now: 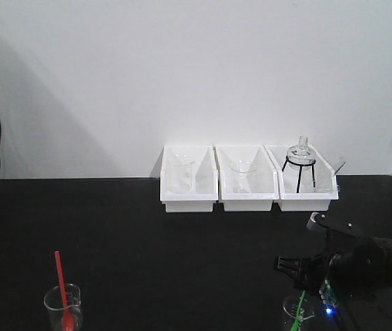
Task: Sort red and green spoons into left cabinet
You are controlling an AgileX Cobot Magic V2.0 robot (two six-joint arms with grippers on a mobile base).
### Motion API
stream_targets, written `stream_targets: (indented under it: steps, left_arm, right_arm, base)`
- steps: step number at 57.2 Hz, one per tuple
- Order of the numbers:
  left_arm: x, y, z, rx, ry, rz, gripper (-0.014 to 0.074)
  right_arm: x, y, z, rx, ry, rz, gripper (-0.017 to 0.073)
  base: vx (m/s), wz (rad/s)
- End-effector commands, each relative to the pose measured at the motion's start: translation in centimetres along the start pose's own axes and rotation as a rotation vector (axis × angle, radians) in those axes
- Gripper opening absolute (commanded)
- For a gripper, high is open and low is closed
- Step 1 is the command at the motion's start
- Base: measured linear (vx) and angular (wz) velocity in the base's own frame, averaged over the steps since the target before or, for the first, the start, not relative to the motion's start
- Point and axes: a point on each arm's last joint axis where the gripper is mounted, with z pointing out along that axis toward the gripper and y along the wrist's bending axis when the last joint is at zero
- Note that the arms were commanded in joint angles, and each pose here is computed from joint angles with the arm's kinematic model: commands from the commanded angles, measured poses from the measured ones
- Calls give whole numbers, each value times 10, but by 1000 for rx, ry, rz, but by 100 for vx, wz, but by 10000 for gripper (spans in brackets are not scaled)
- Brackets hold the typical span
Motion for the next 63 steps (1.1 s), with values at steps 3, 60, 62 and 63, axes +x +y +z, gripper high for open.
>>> stream_targets:
  steps: [3,60,62,63]
  left_arm:
    - [-19,-3,-6,15,-106,-19,531]
    - [19,-18,150,57,263,-148,483]
    - [22,-17,159,51,270,-143,479]
    - [22,-17,162,49,268,-143,477]
  right_arm:
    - [-30,13,-37,-62,-183,-5,-7]
    - [-60,34,-190,-149,-587,-255,-4]
    - [-60,34,-190,-147,-588,-263,-4]
    - [-60,34,-190,-146,-586,-265,-4]
  base:
    - [0,0]
    - [0,0]
    - [0,0]
    - [0,0]
